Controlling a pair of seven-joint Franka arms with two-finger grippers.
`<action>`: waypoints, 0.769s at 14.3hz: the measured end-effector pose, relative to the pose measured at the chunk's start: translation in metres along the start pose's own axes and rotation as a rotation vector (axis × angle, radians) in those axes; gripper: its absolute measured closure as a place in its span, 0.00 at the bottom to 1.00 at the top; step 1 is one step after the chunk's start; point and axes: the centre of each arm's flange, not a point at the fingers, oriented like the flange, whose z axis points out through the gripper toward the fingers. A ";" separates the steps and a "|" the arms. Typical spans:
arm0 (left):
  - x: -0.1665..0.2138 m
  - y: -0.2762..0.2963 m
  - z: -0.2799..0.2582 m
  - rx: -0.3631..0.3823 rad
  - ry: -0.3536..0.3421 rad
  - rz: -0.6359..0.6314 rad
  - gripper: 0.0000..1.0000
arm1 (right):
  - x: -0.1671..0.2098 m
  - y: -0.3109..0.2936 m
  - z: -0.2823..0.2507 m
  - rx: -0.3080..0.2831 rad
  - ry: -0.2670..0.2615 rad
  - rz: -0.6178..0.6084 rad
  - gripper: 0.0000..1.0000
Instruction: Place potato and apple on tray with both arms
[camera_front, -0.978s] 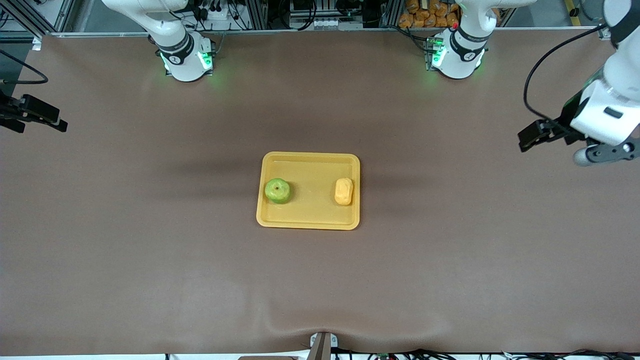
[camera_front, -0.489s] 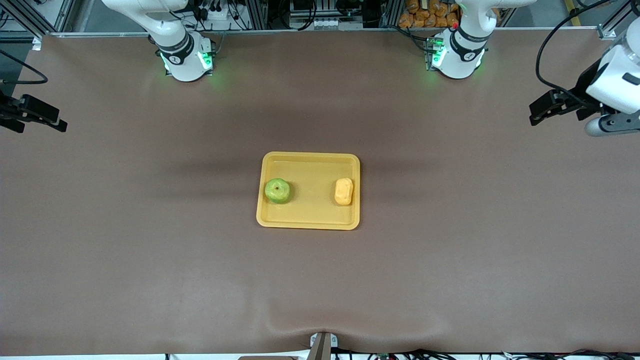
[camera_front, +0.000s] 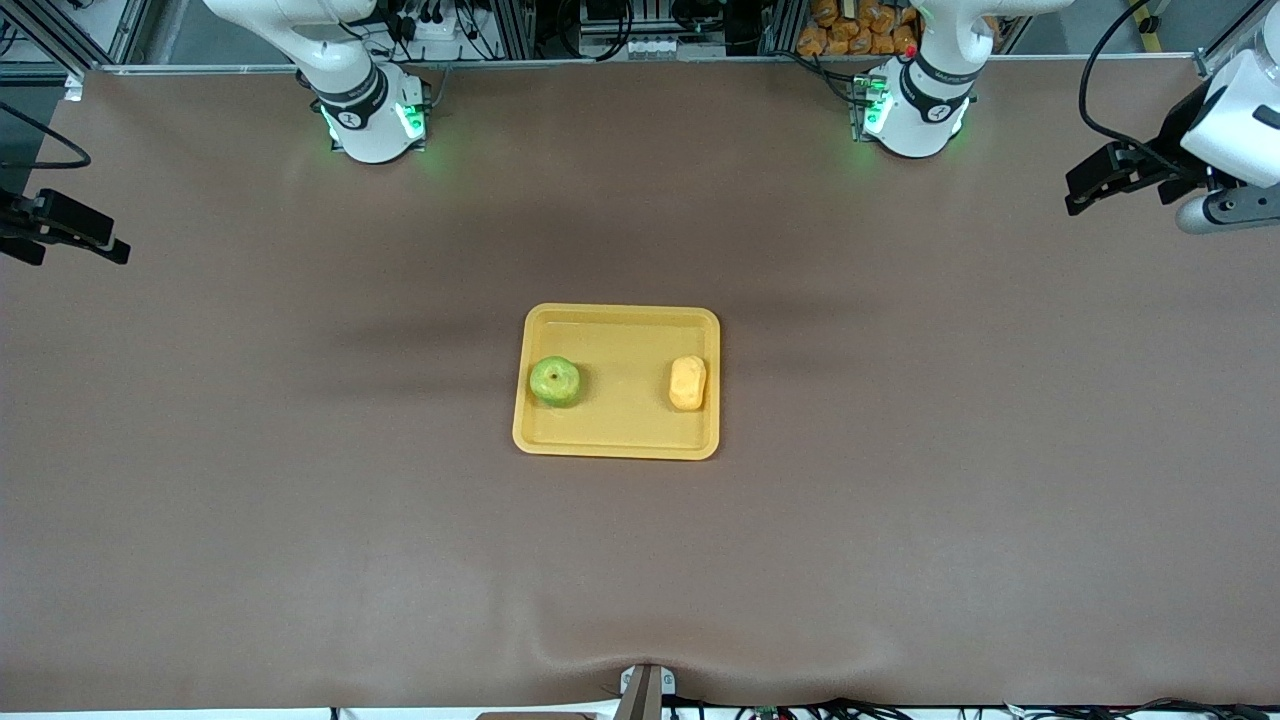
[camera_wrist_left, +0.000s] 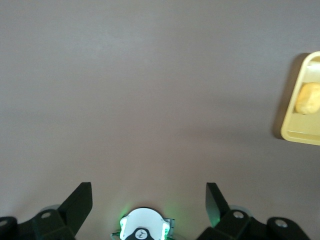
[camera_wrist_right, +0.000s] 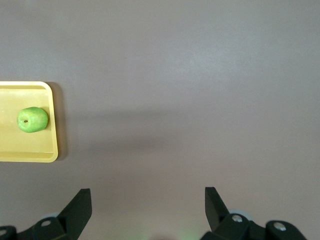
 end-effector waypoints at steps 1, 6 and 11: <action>-0.002 0.000 -0.002 -0.007 0.002 0.000 0.00 | 0.000 0.000 0.000 0.000 0.000 0.000 0.00; -0.003 0.000 -0.004 -0.010 0.006 0.000 0.00 | 0.000 0.000 0.000 0.000 0.000 0.000 0.00; -0.002 0.000 -0.001 -0.010 0.000 0.000 0.00 | 0.000 0.000 0.000 0.000 0.000 0.000 0.00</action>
